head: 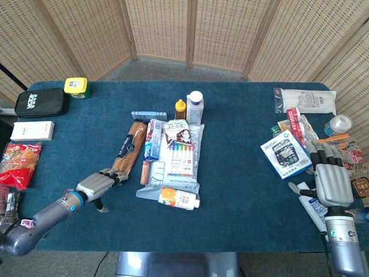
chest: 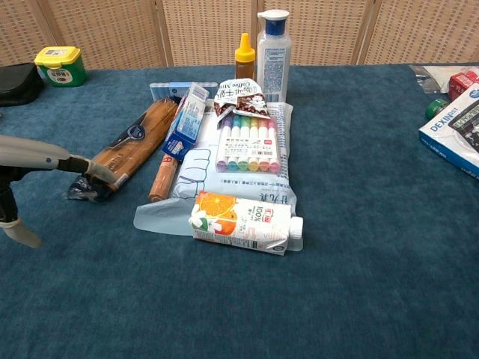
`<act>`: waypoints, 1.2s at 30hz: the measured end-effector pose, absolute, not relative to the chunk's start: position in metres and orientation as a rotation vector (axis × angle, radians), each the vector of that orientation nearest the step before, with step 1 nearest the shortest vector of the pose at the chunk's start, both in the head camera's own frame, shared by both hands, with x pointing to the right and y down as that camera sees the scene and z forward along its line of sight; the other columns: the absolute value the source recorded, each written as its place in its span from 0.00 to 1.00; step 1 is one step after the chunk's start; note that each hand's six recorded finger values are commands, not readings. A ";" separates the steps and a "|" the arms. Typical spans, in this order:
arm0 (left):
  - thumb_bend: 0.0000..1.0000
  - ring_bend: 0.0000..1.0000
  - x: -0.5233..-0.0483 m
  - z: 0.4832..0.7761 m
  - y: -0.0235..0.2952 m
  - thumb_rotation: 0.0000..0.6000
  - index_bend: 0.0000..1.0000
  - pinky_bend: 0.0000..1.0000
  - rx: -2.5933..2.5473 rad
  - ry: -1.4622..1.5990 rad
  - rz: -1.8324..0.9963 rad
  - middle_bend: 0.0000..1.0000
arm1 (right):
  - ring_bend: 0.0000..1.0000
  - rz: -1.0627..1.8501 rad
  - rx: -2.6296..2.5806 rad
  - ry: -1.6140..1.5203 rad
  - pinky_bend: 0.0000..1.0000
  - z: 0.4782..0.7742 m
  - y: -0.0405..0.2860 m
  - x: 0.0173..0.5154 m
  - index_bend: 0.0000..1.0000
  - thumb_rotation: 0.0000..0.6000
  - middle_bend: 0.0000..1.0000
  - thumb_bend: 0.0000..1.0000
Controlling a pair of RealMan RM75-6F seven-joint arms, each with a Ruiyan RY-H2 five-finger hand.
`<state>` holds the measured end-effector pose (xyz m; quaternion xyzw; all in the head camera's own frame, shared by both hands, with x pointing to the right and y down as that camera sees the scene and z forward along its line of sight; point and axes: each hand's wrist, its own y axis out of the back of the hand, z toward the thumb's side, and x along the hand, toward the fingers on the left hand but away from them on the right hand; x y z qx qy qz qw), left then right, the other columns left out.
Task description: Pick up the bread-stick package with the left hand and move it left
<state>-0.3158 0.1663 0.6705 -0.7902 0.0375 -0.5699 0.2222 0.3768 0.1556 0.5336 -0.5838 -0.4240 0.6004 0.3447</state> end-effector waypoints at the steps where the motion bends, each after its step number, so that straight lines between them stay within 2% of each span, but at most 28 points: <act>1: 0.19 0.00 -0.323 0.669 0.165 1.00 0.00 0.00 -2.176 0.123 -1.594 0.08 | 0.00 1.558 -1.517 -1.102 0.00 0.533 0.156 0.377 0.00 0.83 0.00 0.00; 13: 0.19 0.00 -0.414 0.636 0.152 1.00 0.00 0.00 -2.053 0.380 -1.796 0.07 | 0.00 1.544 -1.540 -1.120 0.00 0.533 0.156 0.375 0.00 0.83 0.00 0.00; 19: 0.19 0.00 -0.437 0.617 0.142 1.00 0.00 0.00 -2.018 0.604 -1.784 0.03 | 0.00 1.534 -1.550 -1.126 0.00 0.532 0.157 0.374 0.00 0.83 0.00 0.00; 24: 0.19 0.00 -0.431 0.616 0.141 1.00 0.00 0.00 -2.019 0.641 -1.731 0.00 | 0.00 1.526 -1.567 -1.132 0.00 0.533 0.158 0.374 0.00 0.83 0.00 0.00; 36: 0.19 0.00 -0.390 0.647 0.123 1.00 0.00 0.00 -2.009 0.671 -1.704 0.00 | 0.00 1.534 -1.558 -1.154 0.00 0.529 0.162 0.381 0.00 0.83 0.00 0.00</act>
